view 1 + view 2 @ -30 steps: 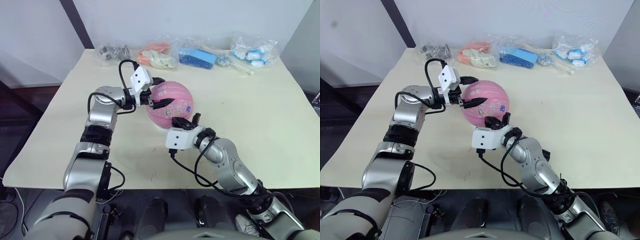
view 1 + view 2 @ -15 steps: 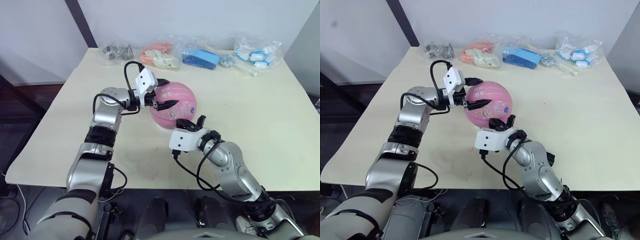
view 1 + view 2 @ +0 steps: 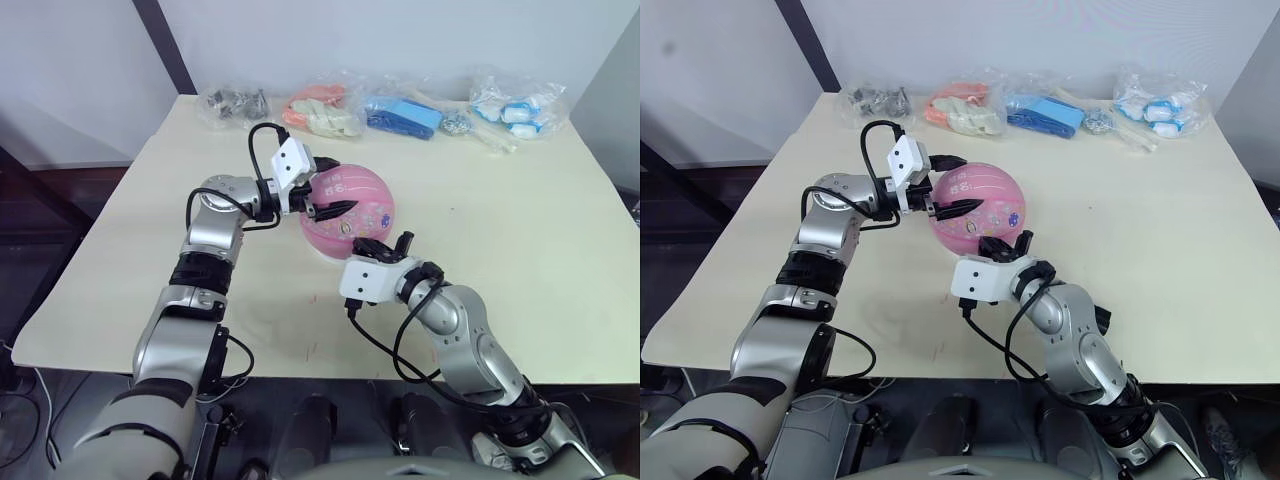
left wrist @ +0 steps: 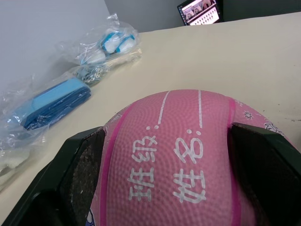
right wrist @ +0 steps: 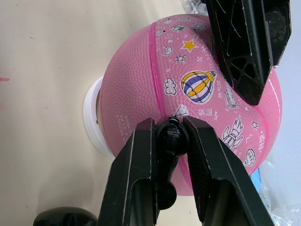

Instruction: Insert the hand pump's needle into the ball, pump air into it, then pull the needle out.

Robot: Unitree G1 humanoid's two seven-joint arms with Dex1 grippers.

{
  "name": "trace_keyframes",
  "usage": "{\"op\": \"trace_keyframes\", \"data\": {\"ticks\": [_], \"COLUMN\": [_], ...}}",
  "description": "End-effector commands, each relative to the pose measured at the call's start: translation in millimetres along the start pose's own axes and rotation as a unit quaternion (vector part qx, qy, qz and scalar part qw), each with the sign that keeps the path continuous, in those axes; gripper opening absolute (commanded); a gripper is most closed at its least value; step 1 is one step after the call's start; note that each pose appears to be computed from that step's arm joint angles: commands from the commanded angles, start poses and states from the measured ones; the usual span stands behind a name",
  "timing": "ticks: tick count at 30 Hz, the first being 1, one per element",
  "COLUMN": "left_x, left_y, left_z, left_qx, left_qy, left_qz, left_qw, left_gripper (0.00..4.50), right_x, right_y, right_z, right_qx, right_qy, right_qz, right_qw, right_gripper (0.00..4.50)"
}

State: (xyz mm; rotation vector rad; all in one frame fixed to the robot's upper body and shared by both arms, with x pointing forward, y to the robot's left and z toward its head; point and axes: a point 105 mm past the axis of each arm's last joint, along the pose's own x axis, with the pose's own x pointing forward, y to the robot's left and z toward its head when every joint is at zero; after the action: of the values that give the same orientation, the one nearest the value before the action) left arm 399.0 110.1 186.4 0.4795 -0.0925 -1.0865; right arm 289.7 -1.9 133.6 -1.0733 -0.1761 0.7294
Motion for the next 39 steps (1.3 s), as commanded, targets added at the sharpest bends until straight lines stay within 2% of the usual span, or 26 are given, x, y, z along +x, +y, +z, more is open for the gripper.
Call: {"op": "trace_keyframes", "data": {"ticks": [1, 33, 39], "left_x": [-16, -14, -15], "left_y": [5, 6, 5], "left_z": [-50, -50, -48], "left_qx": [-0.041, -0.045, -0.049], "left_qy": [0.095, 0.096, 0.087], "left_qz": [0.051, 0.052, 0.051], "left_qw": [0.993, 0.993, 0.994], "left_gripper": [4.5, 4.5, 4.5], "right_x": [-16, -31, -36], "right_y": [-5, 0, -12], "right_z": [40, 40, 30], "right_qx": [-0.006, 0.03, 0.054], "right_qy": [-0.082, -0.076, -0.061], "right_qz": [-0.003, -0.001, -0.026], "right_qw": [0.997, 0.997, 0.996], "right_gripper": [0.36, 0.36, 0.36]}}
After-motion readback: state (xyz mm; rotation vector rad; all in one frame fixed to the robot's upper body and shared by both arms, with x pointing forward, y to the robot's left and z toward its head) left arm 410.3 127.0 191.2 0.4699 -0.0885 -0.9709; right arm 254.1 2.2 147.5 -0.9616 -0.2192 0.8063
